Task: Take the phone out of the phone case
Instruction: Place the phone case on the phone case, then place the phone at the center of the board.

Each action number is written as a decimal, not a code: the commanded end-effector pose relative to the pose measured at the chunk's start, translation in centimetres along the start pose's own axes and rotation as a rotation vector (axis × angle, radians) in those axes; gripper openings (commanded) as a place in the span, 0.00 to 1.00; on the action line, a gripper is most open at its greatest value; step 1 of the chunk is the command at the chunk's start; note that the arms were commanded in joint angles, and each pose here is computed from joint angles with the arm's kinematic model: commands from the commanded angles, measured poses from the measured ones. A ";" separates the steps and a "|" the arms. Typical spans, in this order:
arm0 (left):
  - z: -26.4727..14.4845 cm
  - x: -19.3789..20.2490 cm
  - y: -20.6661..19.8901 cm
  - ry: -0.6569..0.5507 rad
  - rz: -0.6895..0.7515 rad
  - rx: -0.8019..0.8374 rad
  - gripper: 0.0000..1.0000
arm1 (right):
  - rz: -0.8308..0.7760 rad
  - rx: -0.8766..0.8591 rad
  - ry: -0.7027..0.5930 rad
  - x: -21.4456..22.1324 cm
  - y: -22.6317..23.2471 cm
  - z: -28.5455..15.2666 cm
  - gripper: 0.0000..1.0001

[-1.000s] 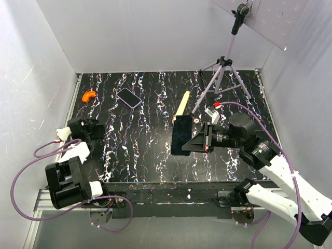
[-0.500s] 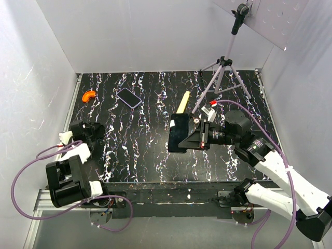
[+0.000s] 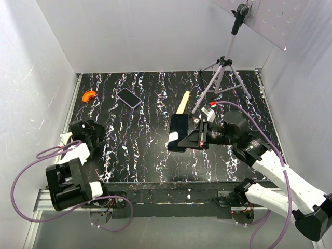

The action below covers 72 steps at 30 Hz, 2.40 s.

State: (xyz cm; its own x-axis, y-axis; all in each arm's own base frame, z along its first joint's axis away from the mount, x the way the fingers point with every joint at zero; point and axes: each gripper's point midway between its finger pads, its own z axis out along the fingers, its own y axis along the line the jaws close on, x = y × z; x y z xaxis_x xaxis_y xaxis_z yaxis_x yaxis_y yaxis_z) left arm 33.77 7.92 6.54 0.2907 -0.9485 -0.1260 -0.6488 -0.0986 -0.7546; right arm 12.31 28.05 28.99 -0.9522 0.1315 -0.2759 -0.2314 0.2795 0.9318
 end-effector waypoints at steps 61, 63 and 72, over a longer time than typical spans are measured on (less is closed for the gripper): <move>-1.6 22.4 -10.8 0.780 0.911 0.307 0.77 | 0.236 0.763 -0.907 -10.3 -21.1 -21.5 0.84; 0.5 23.4 -13.3 0.772 0.853 0.393 0.65 | 0.176 0.704 -0.794 -9.4 -19.3 -18.9 0.83; 7.7 27.4 -18.7 0.838 0.585 0.482 0.15 | 0.136 0.553 -0.636 -4.9 -16.7 -14.6 0.65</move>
State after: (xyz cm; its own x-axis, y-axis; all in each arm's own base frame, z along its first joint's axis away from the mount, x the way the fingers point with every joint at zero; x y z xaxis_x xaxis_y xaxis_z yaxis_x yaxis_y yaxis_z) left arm 55.72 -12.63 8.75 -0.6677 -0.6929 -0.2722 -0.2039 0.5219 -0.8283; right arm 19.49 7.53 17.72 -0.6089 0.6734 -0.4192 0.2073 0.6452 0.7354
